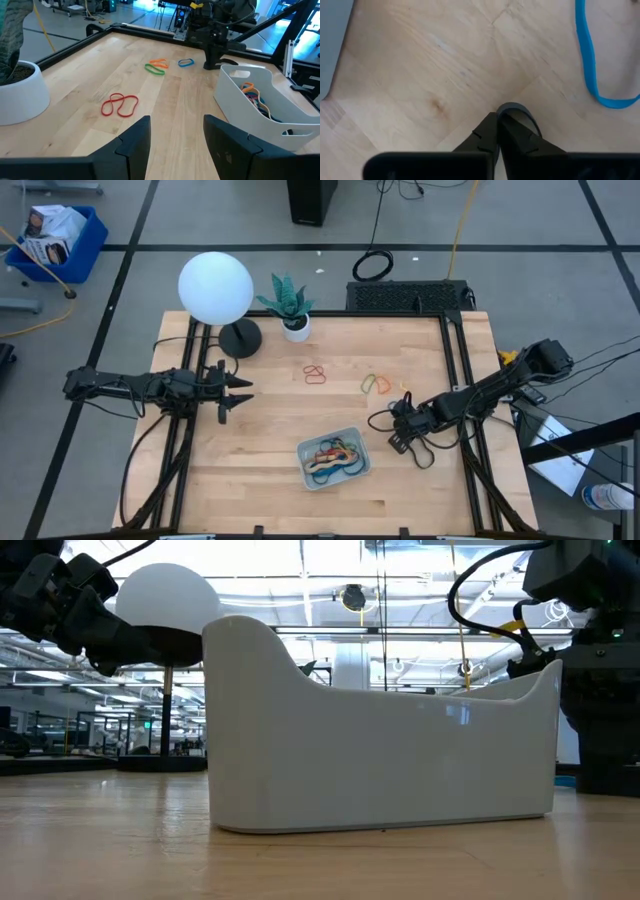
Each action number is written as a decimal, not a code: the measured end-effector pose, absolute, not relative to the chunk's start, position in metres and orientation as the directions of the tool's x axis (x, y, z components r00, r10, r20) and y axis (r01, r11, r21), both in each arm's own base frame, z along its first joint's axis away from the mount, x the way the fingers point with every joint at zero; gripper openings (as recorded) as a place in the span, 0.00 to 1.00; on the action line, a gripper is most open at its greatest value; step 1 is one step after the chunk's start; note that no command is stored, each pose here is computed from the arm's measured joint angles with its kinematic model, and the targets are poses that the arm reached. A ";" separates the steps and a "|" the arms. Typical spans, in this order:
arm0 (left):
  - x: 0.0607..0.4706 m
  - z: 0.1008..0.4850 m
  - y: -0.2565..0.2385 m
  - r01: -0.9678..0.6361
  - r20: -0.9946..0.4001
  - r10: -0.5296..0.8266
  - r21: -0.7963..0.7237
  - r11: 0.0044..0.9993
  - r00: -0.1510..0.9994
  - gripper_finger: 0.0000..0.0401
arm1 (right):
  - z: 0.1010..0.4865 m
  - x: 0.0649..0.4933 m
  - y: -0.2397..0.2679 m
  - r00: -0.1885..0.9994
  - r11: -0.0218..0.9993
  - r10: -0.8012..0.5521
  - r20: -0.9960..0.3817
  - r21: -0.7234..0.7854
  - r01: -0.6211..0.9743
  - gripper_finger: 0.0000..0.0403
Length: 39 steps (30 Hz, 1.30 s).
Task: Pick and place rubber bands into bin
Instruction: Put the black rubber band into the gray bin
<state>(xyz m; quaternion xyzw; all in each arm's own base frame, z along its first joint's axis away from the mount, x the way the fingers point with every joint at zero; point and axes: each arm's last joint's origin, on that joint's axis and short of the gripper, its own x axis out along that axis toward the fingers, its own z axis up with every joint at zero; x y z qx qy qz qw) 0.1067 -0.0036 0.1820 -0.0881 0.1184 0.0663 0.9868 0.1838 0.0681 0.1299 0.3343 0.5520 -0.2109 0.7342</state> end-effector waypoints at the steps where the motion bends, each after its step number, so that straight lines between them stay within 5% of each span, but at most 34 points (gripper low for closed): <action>1: 0.107 0.182 -0.004 -0.152 -0.246 0.110 -0.158 0.976 0.963 0.47 | 0.130 0.184 0.068 0.302 0.687 0.059 -0.951 0.258 0.679 0.01; 11: 0.107 0.182 -0.004 -0.152 -0.246 0.110 -0.158 0.976 0.963 0.47 | 0.132 0.185 0.069 0.334 0.684 0.073 -0.940 0.290 0.669 0.00; 19: 0.107 0.182 -0.004 -0.152 -0.246 0.110 -0.158 0.976 0.963 0.47 | 0.164 0.196 0.070 0.623 0.686 0.075 -0.779 0.494 0.534 0.00; 30: 0.107 0.182 -0.004 -0.152 -0.246 0.110 -0.158 0.976 0.963 0.47 | 0.247 0.190 0.060 0.974 0.817 -0.043 -0.222 0.554 0.162 0.00; 39: 0.107 0.182 -0.004 -0.152 -0.247 0.110 -0.158 0.976 0.963 0.47 | 0.310 0.171 0.045 0.961 0.902 -0.106 0.254 0.432 -0.015 0.00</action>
